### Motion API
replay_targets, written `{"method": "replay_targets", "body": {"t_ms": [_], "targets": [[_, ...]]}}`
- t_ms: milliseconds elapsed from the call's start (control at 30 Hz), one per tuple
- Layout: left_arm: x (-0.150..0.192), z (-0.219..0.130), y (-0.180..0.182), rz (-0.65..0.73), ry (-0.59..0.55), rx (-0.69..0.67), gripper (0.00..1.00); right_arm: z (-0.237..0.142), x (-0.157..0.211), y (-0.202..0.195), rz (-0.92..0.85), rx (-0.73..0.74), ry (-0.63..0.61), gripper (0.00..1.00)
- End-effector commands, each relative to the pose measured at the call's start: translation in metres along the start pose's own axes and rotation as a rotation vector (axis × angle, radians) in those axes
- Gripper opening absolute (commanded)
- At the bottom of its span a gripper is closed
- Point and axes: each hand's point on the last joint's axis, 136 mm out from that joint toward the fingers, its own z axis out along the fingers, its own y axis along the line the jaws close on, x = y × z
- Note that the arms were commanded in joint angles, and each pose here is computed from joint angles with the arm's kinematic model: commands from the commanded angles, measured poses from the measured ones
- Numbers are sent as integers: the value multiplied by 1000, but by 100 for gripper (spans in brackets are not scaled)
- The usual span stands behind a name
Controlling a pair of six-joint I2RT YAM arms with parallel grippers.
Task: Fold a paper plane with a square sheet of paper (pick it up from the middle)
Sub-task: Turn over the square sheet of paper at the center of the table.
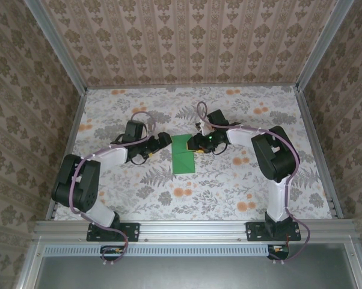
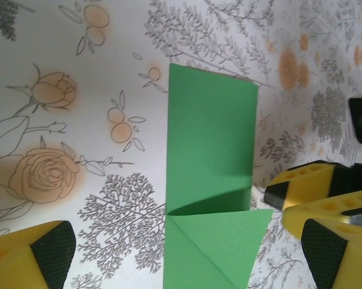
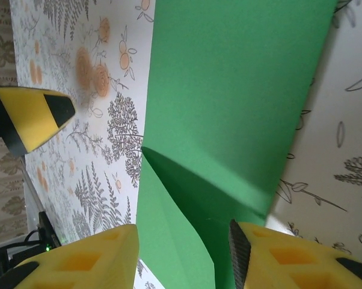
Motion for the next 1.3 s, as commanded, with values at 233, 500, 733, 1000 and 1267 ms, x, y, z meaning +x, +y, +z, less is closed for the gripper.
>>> {"method": "replay_targets", "body": {"t_ms": [233, 500, 733, 1000, 1267], "targets": [[11, 2, -20, -17, 27, 91, 100, 6, 16, 3, -36, -74, 85, 31], [27, 6, -32, -7, 91, 154, 89, 1, 9, 1, -27, -78, 25, 7], [42, 20, -37, -33, 188, 206, 67, -5, 1, -5, 4, -88, -22, 5], [44, 33, -44, -18, 238, 227, 51, -6, 0, -10, 28, -83, -37, 5], [45, 47, -39, -6, 256, 216, 45, -8, 0, -15, 43, -73, -40, 5]]}}
